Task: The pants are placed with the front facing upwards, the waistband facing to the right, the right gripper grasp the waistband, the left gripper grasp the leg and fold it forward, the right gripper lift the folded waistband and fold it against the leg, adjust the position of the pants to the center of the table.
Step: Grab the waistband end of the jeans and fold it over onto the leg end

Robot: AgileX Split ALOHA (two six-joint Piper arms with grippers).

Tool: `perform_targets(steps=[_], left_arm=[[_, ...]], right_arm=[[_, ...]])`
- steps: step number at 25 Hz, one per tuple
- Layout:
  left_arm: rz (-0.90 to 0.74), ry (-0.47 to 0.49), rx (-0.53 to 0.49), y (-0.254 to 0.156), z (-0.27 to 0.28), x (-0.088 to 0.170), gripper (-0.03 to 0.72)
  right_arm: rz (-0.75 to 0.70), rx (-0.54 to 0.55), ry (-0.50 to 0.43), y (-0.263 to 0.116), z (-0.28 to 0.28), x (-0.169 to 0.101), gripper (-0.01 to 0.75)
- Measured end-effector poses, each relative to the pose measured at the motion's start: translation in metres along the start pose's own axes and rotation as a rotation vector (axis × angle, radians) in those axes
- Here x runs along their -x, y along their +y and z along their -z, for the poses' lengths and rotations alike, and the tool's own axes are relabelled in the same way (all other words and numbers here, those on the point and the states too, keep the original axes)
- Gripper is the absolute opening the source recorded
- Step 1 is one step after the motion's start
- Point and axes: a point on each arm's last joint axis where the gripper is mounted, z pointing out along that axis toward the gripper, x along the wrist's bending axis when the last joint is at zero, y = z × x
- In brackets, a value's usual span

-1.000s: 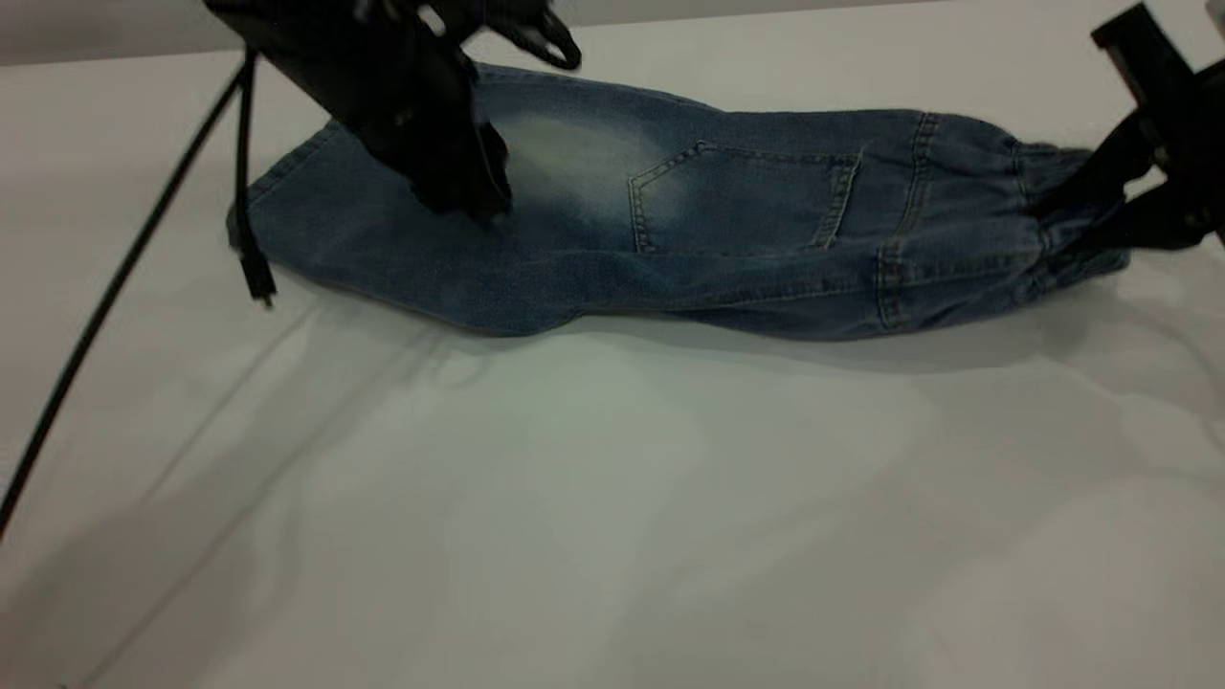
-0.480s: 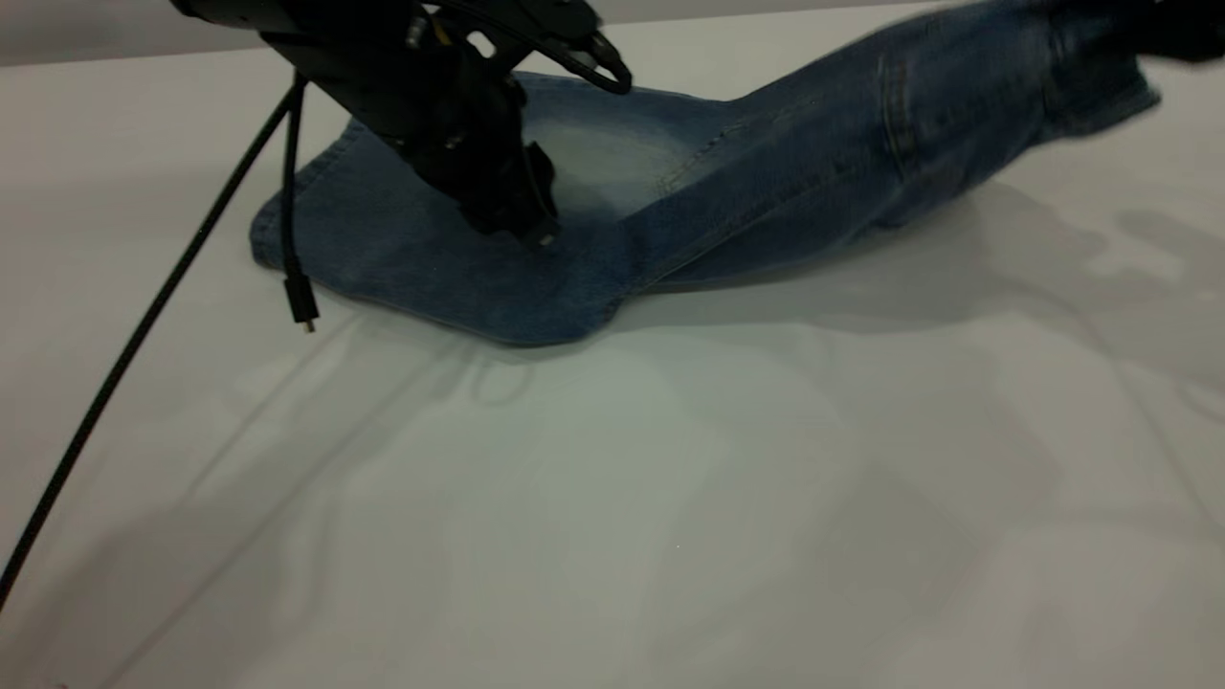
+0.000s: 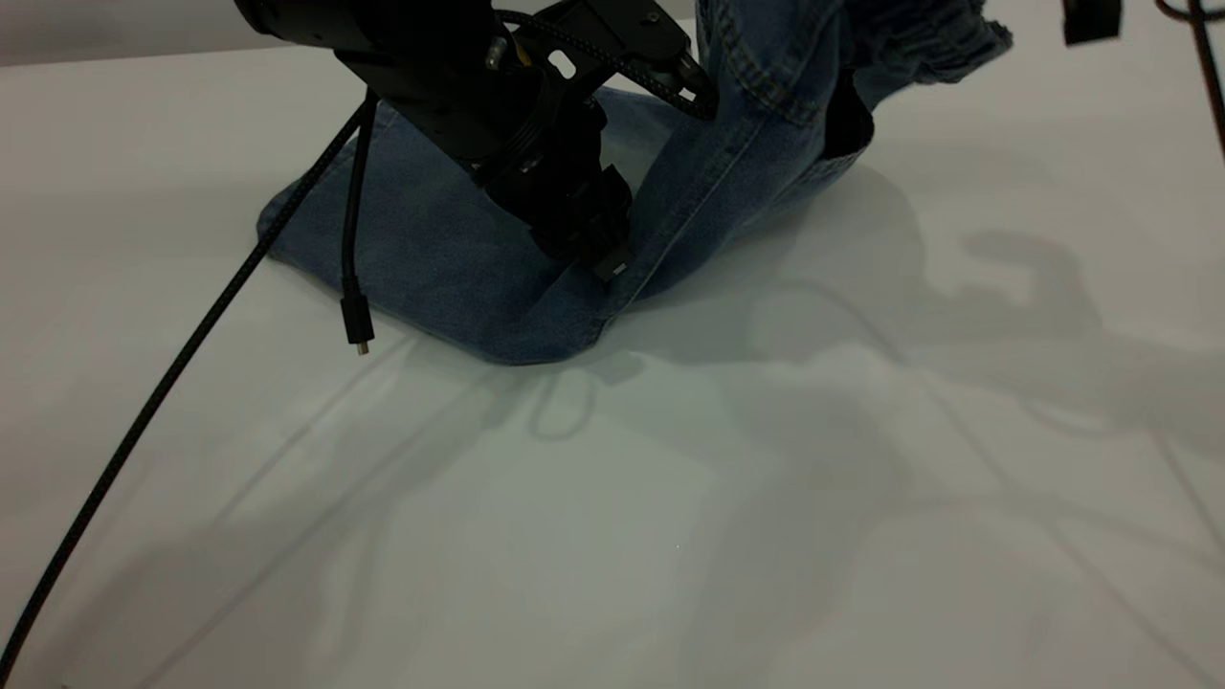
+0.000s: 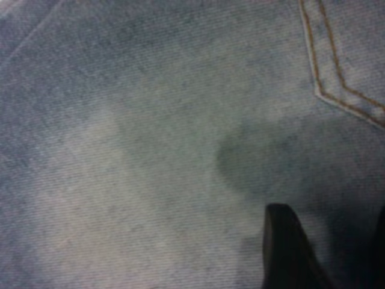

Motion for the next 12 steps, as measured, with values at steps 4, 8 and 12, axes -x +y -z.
perform_targets(steps=[4, 8, 12], left_arm=[[0.0, 0.001, 0.001, 0.0, 0.0, 0.0, 0.334], [0.001, 0.007, 0.008, 0.001, 0.001, -0.002, 0.334], [0.02, 0.026, 0.018, 0.002, 0.01, -0.013, 0.334]], right_arm=[[0.016, 0.005, 0.034, 0.008, -0.001, -0.01, 0.073], [0.041, -0.002, 0.073, 0.012, 0.0, -0.019, 0.073], [0.045, -0.002, 0.065, 0.013, 0.0, -0.019, 0.073]])
